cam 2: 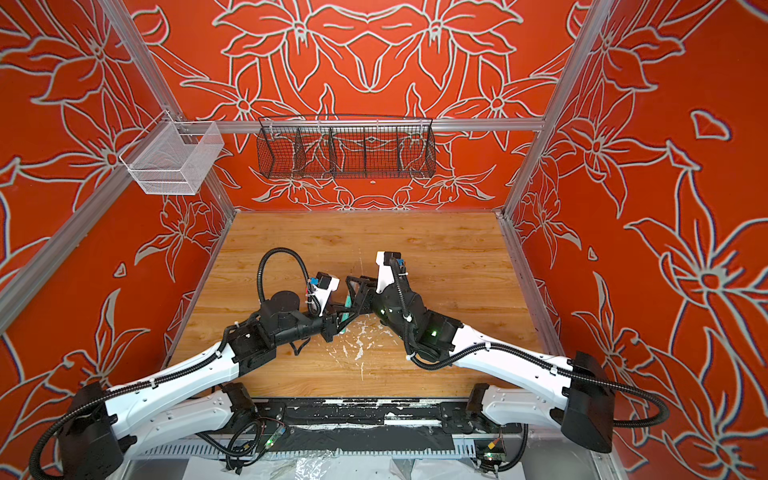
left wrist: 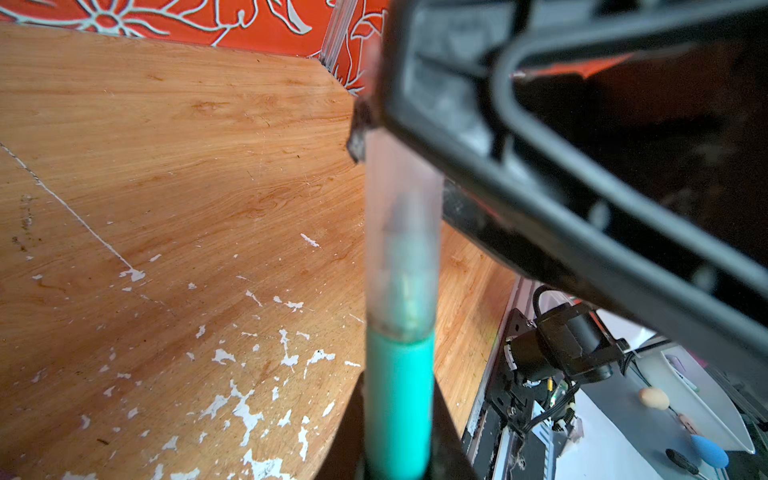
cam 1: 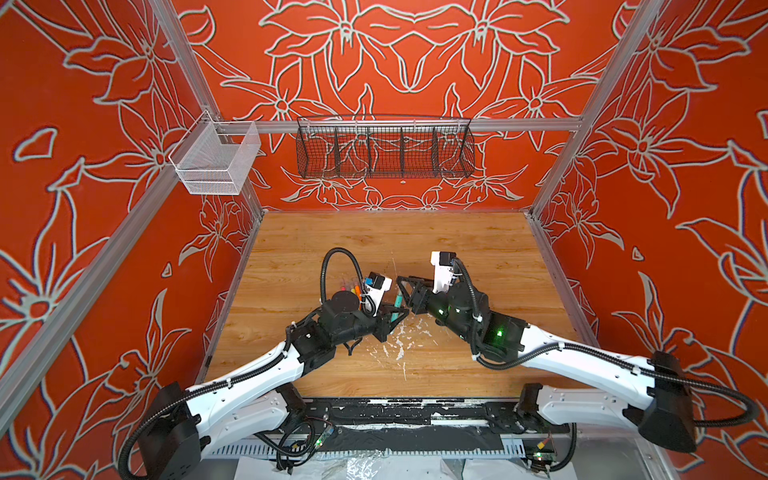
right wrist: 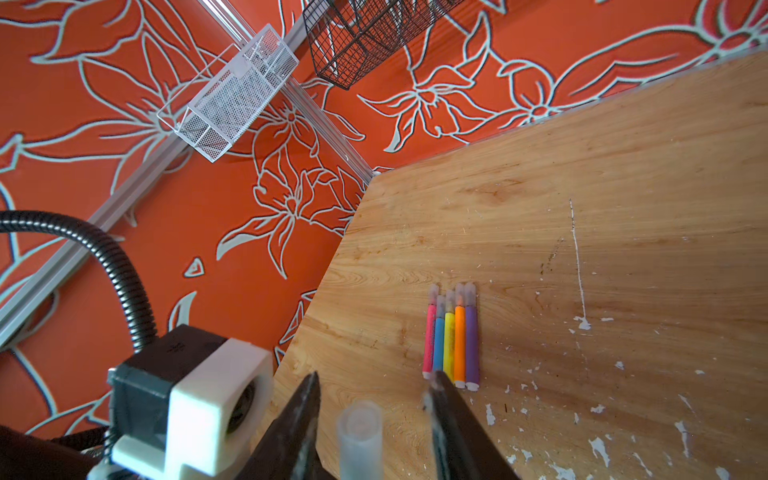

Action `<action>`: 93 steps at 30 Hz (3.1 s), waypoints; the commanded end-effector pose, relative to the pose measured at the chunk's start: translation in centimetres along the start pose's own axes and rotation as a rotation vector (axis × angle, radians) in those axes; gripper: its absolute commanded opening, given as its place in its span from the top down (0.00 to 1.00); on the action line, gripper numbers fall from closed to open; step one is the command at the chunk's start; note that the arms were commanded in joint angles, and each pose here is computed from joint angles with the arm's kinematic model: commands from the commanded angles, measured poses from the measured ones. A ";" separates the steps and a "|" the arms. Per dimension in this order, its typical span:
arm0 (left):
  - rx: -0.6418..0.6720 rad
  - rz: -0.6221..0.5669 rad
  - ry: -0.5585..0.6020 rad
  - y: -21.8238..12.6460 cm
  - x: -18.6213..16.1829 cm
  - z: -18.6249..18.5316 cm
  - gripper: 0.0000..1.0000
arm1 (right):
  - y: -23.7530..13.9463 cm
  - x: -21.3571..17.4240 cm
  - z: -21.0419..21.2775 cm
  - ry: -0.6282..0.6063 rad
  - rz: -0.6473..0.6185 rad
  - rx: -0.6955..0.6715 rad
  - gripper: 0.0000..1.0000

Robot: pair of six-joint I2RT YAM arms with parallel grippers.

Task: Insert the pens into the pen caps
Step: 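Press the cap down onto the teal marker with the right gripper, then open the right gripper and withdraw it while the left gripper lowers the capped teal marker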

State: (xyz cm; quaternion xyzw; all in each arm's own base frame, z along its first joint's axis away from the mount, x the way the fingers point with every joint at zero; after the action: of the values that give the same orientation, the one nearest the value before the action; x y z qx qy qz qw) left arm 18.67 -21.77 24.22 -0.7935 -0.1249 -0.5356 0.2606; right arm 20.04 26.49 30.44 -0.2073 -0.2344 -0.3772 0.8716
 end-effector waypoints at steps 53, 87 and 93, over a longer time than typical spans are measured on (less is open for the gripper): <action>0.491 -0.557 0.060 -6.4 14.1 6.4 1.00 | 0.1 -13.4 0.6 0.058 0.395 0.111 1.00; 0.748 0.027 -0.662 -3.6 -4.5 16.1 1.00 | -13.7 9.3 -3.2 -0.333 -0.374 -0.351 0.11; 0.707 0.193 -0.693 -0.9 -6.0 16.6 1.00 | -15.1 10.1 -7.6 -0.447 -0.578 -0.610 0.02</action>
State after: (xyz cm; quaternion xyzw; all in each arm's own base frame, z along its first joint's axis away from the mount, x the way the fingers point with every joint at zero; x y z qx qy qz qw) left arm 28.42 -10.37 13.80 -0.7832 -0.3230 -0.1470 0.5105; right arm 16.12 8.70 34.97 -0.3686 -0.3407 -0.5849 0.6371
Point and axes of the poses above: each gripper's point midway between its finger pads, its own y axis out along the fingers, its own z axis along the line the jaws close on, x = y × z, the point moved 7 cm from there along -y, back along the fingers, and after that the axes turned 13 degrees about y, right-handed, at the moved point
